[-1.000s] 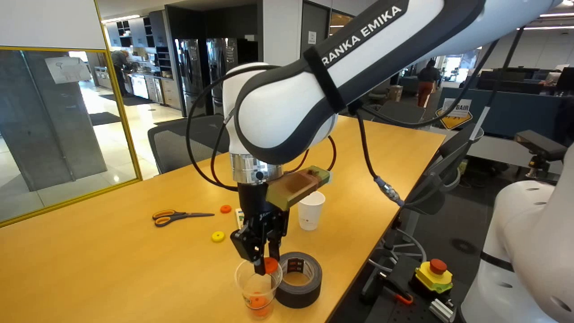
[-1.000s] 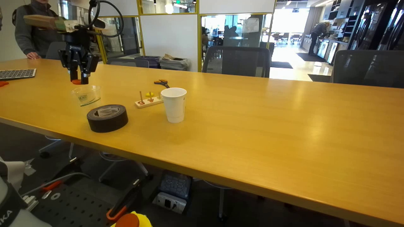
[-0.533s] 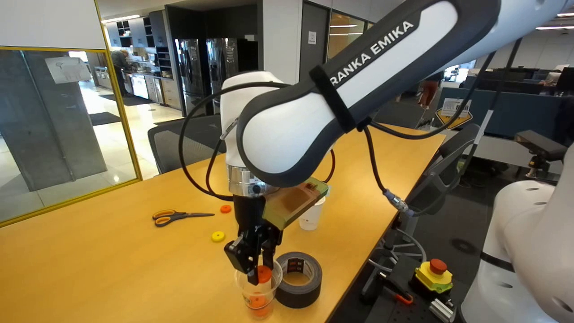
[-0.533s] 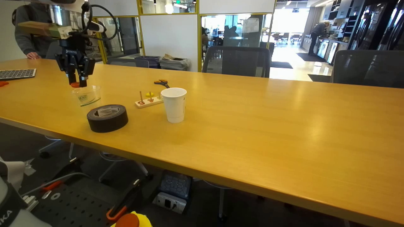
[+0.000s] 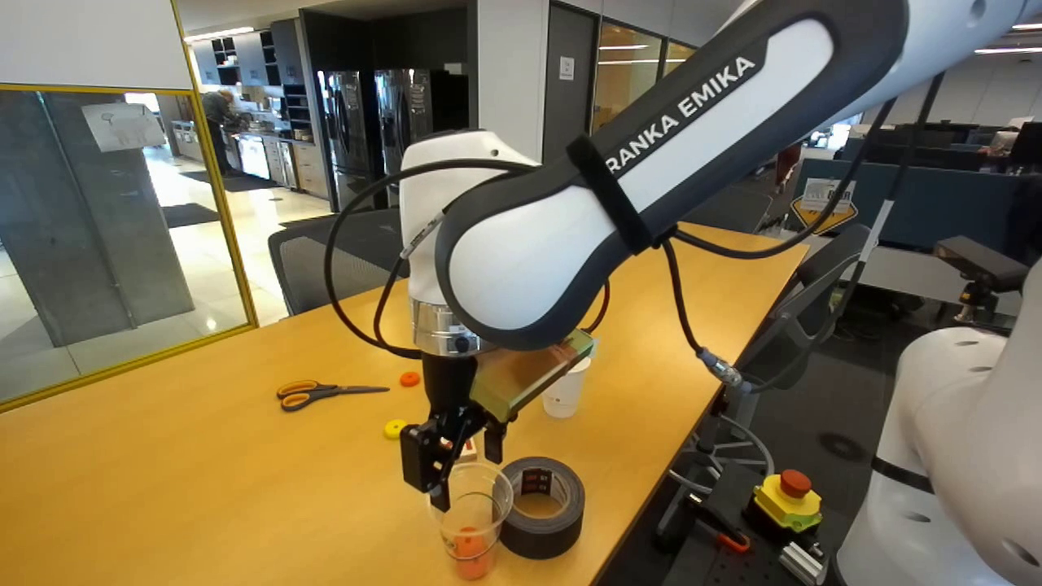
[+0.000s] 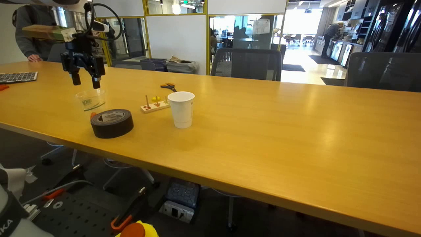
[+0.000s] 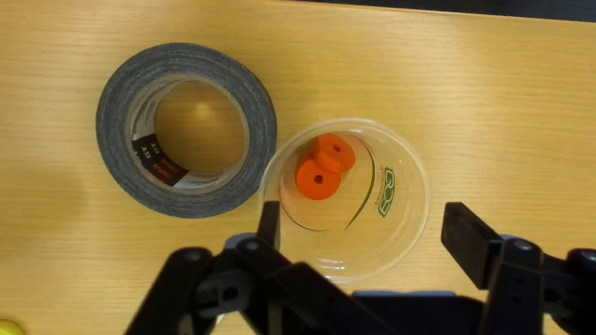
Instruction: Pick up the orange tokens from the table and put them in the colourless cup. Pick up the yellow tokens from the table and put them in the white cup.
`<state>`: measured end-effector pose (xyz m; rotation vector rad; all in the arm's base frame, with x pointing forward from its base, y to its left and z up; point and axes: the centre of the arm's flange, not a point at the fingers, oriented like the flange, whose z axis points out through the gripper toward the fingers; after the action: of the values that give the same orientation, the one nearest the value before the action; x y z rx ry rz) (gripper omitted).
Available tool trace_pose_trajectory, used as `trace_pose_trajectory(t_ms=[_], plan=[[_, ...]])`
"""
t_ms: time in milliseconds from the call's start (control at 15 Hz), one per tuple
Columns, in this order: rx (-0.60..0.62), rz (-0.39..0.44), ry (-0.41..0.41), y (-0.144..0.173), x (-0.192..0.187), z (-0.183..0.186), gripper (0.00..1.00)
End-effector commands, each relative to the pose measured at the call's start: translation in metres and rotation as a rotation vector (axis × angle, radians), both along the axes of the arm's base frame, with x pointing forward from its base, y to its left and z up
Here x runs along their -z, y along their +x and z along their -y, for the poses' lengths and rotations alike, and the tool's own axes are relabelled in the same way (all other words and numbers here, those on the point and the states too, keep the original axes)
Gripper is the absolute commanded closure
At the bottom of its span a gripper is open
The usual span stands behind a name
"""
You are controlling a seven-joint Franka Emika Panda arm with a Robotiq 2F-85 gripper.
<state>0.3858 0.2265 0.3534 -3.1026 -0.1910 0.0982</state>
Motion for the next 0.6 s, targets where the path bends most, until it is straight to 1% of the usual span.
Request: trace_pose_trajectory(t_ms=[0,267,400,533], plan=[[0.016,0.065,-0.035,0.023,-0.010,0.003,0.00],[-0.066,0.114,-0.098,0.068,-0.015,0.004,0.00],[-0.155,0.118,-0.101,0.090,-0.011,0.001,0.00],[-0.249,0.108,-0.065,0.112,-0.001,-0.005,0.00]])
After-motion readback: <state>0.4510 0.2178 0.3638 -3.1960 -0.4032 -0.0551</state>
